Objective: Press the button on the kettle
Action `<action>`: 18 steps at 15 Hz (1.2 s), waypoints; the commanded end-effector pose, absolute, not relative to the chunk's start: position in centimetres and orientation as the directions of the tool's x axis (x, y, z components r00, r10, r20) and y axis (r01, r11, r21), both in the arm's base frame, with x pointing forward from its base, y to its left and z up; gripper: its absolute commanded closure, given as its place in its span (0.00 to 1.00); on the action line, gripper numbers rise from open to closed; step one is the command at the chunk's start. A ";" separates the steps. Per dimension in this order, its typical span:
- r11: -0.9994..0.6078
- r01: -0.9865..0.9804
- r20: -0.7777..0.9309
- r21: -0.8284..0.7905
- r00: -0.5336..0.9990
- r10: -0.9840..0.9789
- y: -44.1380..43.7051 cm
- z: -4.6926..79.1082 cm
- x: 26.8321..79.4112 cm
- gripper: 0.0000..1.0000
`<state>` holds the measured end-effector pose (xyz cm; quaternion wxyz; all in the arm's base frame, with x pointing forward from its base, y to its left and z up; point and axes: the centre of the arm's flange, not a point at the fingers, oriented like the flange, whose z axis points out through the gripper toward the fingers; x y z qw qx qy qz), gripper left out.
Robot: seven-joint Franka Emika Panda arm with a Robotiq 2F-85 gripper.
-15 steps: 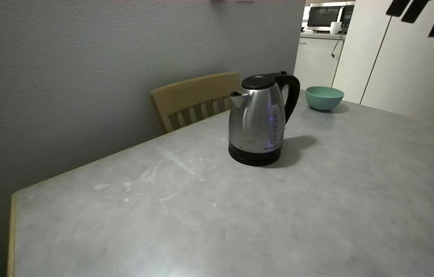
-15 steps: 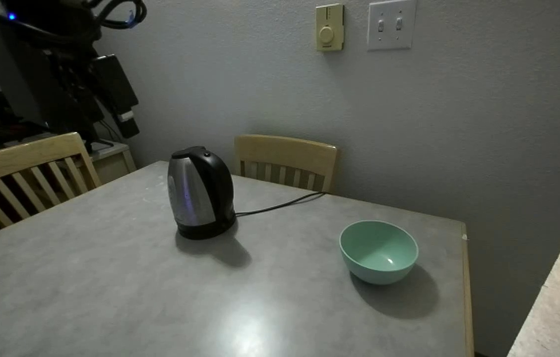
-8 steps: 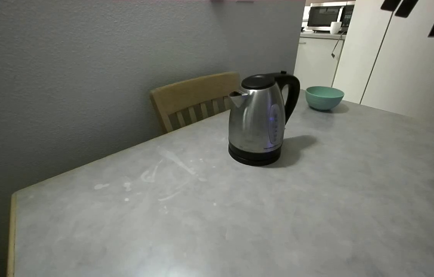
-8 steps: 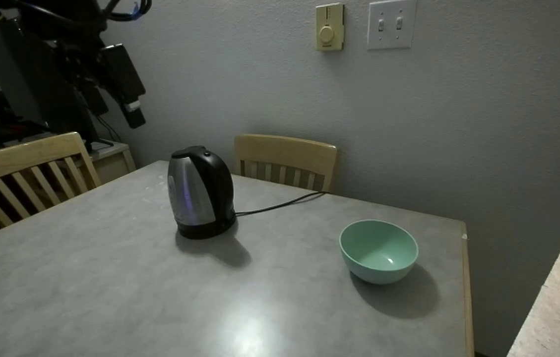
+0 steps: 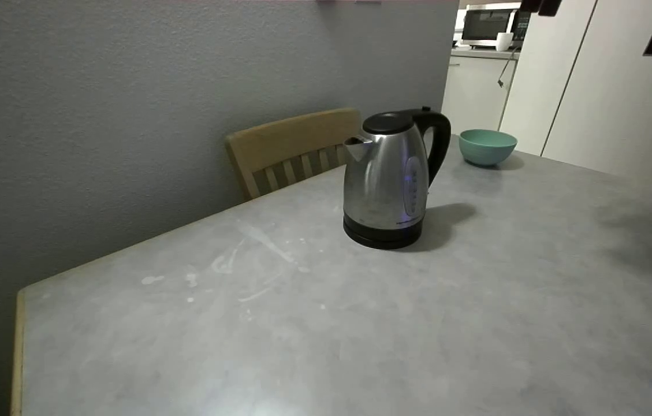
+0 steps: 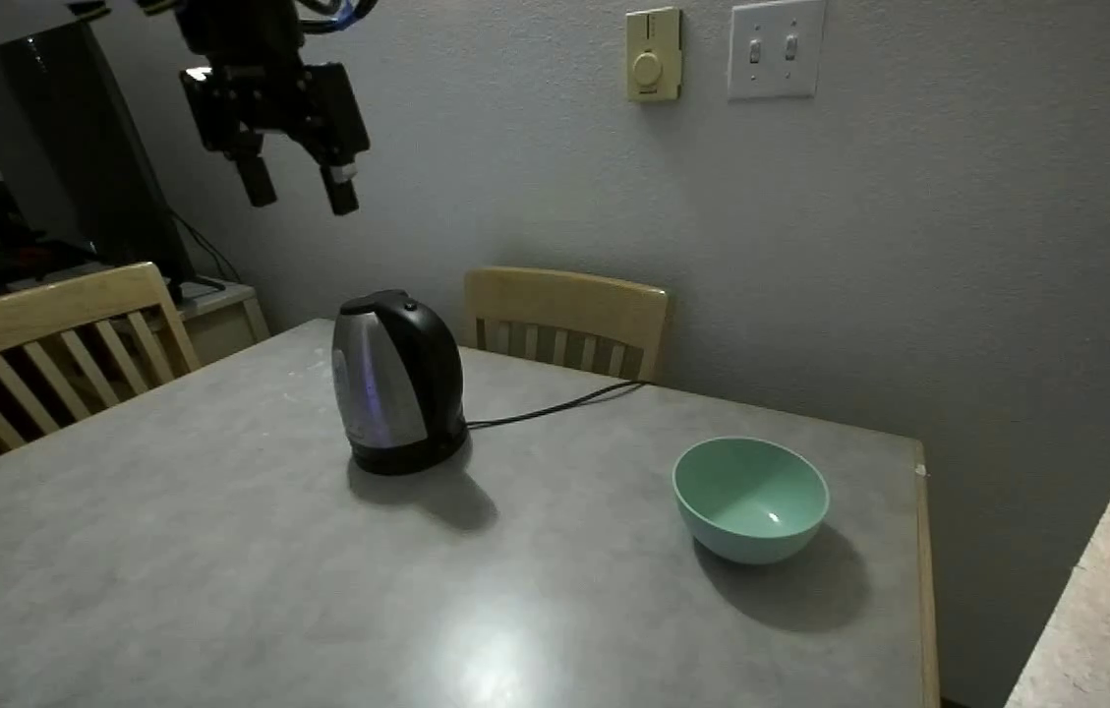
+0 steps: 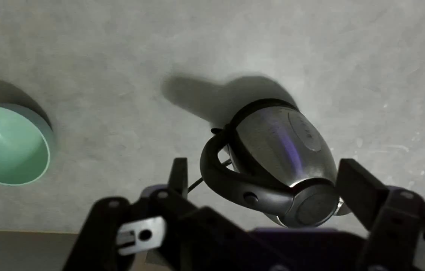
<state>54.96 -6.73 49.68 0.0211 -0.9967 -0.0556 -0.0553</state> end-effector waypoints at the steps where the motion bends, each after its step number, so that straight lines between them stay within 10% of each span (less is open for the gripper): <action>1: -0.983 0.181 0.016 -0.034 0.983 0.181 -6.7 49.4 61.6 0.00; 14: -0.974 0.217 -0.055 -0.065 0.974 0.220 -5.8 46.8 64.2 0.01; 15: -0.974 0.217 -0.062 -0.066 0.973 0.221 -5.6 47.0 64.5 0.26; 18: -0.970 0.237 -0.070 -0.061 0.968 0.241 -4.9 47.5 66.5 0.36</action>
